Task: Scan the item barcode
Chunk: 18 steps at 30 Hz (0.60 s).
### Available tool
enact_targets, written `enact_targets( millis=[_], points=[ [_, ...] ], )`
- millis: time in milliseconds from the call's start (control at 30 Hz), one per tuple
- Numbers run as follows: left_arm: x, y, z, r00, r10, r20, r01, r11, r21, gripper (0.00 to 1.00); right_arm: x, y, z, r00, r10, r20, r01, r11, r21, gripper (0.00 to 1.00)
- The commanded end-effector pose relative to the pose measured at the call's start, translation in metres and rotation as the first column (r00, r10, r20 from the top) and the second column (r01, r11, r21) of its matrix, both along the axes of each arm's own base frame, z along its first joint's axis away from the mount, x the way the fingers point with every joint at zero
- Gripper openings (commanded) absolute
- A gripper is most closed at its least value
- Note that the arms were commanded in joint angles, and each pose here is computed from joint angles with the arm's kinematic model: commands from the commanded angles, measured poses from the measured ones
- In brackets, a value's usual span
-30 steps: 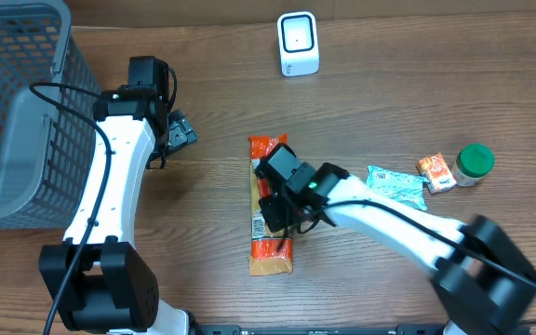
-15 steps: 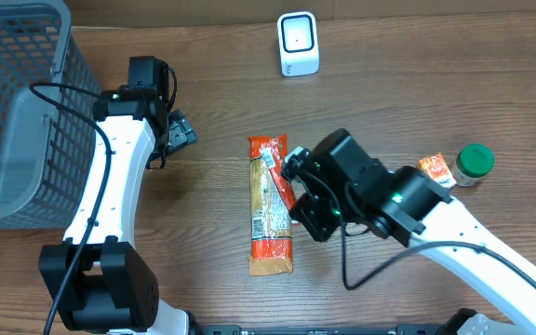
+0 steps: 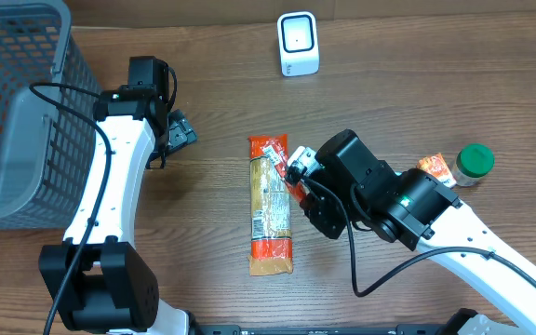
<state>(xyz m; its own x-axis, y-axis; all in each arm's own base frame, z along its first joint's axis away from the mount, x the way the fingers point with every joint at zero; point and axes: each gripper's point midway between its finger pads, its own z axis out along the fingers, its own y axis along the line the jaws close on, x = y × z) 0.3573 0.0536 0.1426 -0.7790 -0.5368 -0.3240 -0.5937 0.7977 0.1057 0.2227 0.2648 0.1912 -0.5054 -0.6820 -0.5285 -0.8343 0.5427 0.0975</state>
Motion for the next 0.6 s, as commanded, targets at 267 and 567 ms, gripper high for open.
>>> enact_targets(
  millis=[267, 567],
  points=[
    [0.003, 0.000, 0.012, 0.999, -0.015, 0.031, 0.015, 1.000, 0.017, 1.00, 0.001, 0.013, -0.049, 0.986, 0.166, -0.033, -0.169, 0.978, -0.120, 0.04],
    [0.003, 0.000, 0.012, 0.999, -0.015, 0.031, 0.015, 1.000, 0.017, 1.00, -0.007, 0.034, -0.112, 0.947, 0.250, -0.201, -0.278, 0.953, -0.122, 0.04]
  ],
)
